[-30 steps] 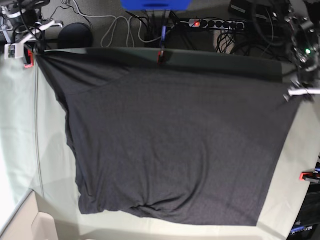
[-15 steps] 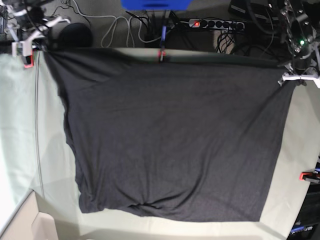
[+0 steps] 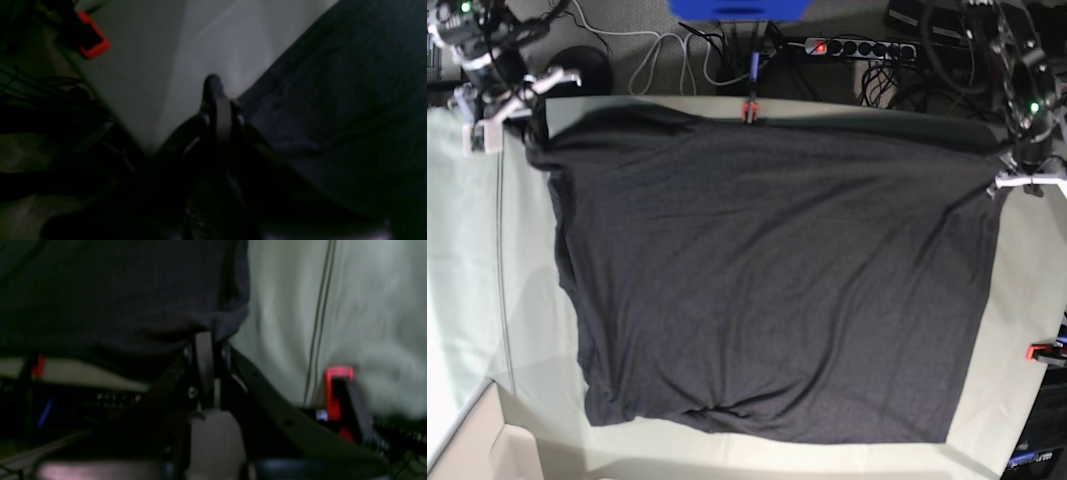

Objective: Layout the t-shirt on the table in an organized manner, then fold the t-shirt properly
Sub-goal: 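Pull the held shirt edge taut with both grippers to smooth it, then fold the held edge over the shirt body with both grippers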

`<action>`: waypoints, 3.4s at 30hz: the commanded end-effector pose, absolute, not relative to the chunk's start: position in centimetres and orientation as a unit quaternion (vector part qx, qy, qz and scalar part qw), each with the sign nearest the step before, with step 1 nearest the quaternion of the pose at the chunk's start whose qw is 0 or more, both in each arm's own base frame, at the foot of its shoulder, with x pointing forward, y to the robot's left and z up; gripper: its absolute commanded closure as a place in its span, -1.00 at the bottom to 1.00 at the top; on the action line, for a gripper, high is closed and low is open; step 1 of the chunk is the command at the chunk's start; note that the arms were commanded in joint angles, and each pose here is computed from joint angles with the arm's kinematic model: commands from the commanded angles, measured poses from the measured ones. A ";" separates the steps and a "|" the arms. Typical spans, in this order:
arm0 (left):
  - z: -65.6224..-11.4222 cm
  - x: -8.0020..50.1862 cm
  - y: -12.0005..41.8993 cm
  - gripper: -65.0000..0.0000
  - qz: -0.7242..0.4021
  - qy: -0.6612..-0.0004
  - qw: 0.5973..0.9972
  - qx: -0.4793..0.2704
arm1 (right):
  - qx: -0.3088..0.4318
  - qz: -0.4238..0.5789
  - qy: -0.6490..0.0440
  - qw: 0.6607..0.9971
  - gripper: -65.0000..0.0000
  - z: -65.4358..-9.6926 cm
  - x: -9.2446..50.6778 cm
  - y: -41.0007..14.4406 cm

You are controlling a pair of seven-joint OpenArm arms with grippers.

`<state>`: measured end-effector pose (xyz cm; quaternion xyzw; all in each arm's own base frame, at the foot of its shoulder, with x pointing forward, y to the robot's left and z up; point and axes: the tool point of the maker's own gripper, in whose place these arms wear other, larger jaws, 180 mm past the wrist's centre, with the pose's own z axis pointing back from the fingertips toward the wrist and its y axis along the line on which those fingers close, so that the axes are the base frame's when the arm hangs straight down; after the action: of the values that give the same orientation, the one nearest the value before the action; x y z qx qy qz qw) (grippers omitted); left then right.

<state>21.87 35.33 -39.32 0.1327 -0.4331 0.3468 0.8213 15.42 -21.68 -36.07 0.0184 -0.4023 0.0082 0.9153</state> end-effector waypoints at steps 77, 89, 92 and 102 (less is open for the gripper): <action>-40.5 38.0 35.4 -0.06 0.348 -0.418 0.837 0.064 | 0.056 -0.019 -0.402 0.914 -0.03 -38.9 37.5 -26.4; -45.3 29.1 35.0 -0.07 0.322 -0.390 0.856 0.111 | 0.038 -0.018 -0.358 0.933 -0.03 -42.4 31.5 -26.7; -45.2 29.0 35.2 -0.07 0.320 -0.394 0.854 0.115 | 0.037 -0.018 -0.350 0.936 -0.03 -42.9 30.8 -26.8; -46.5 29.8 35.0 -0.05 0.331 -0.378 0.858 0.109 | 0.038 -0.016 -0.331 0.943 -0.04 -44.1 29.1 -26.5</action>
<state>29.42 34.64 -46.98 0.1088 -0.3727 0.3307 0.8602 27.49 -26.14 -45.66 0.0415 -0.3003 -0.0194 0.9527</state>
